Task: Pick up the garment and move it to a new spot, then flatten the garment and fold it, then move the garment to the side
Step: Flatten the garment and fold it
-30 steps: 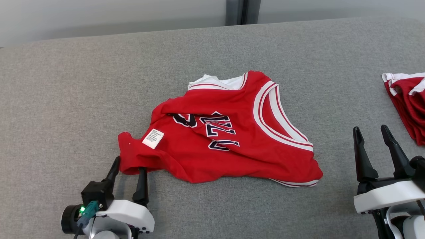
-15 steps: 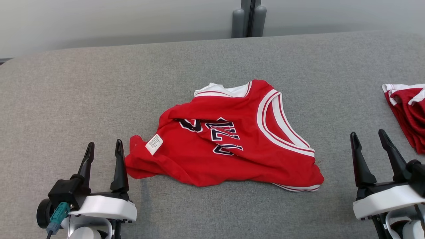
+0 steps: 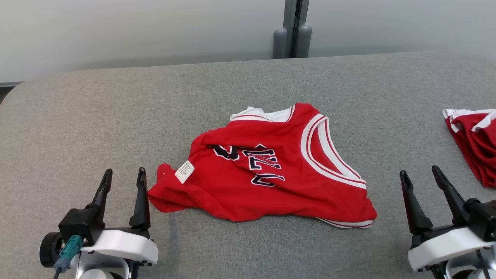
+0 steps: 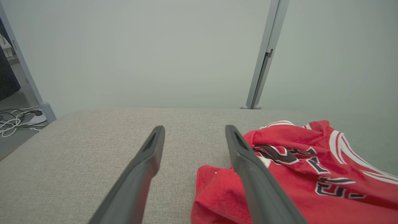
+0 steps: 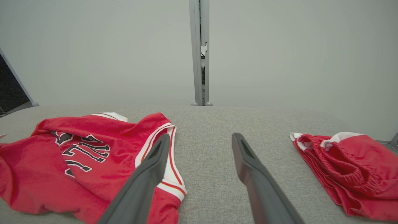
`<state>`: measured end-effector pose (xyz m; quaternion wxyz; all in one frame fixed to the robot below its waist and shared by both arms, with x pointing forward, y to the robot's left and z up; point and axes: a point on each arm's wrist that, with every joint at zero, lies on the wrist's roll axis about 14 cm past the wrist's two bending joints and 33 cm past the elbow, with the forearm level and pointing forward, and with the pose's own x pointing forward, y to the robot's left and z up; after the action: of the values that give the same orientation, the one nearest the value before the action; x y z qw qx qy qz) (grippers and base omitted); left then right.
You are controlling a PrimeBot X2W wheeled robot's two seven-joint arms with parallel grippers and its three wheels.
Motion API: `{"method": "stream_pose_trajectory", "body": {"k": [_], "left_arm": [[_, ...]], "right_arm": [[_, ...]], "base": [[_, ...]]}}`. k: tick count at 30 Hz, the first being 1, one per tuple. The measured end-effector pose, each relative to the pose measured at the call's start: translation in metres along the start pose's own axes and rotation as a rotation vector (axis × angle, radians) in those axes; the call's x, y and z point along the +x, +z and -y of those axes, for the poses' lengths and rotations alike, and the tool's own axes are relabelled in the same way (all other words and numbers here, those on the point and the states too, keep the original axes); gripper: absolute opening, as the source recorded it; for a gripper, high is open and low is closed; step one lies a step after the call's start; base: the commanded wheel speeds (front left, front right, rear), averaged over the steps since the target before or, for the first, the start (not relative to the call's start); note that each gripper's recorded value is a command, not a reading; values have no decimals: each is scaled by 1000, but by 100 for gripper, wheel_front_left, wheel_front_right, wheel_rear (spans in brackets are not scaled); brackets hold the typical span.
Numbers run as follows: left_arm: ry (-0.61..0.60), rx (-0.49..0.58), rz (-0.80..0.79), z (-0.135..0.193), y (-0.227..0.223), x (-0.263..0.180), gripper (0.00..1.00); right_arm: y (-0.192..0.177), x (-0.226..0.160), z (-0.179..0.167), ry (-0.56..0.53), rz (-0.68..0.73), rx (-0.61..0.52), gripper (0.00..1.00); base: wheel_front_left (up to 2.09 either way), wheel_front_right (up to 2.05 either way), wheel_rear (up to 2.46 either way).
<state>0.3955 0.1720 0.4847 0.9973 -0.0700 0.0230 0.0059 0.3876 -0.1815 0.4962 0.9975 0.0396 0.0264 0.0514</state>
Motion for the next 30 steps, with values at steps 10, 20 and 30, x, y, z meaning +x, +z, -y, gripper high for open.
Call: {"method": "stream_pose_trajectory", "body": {"k": [10,20,30], "left_arm": [[4,-3,-2,0,0,-2,100],[20,-7,6,-4,1,-1,100],[36,-15,-7,-7,-7,2,100]], "right_arm": [[-11,3,-20,70,-49,-13,100],[-95,-31,-55,231,-347,-61,100],[-111,-11,-55,248,-367,-88,100]], "base": [[0,0,0],[0,0,0],[0,0,0]]}}
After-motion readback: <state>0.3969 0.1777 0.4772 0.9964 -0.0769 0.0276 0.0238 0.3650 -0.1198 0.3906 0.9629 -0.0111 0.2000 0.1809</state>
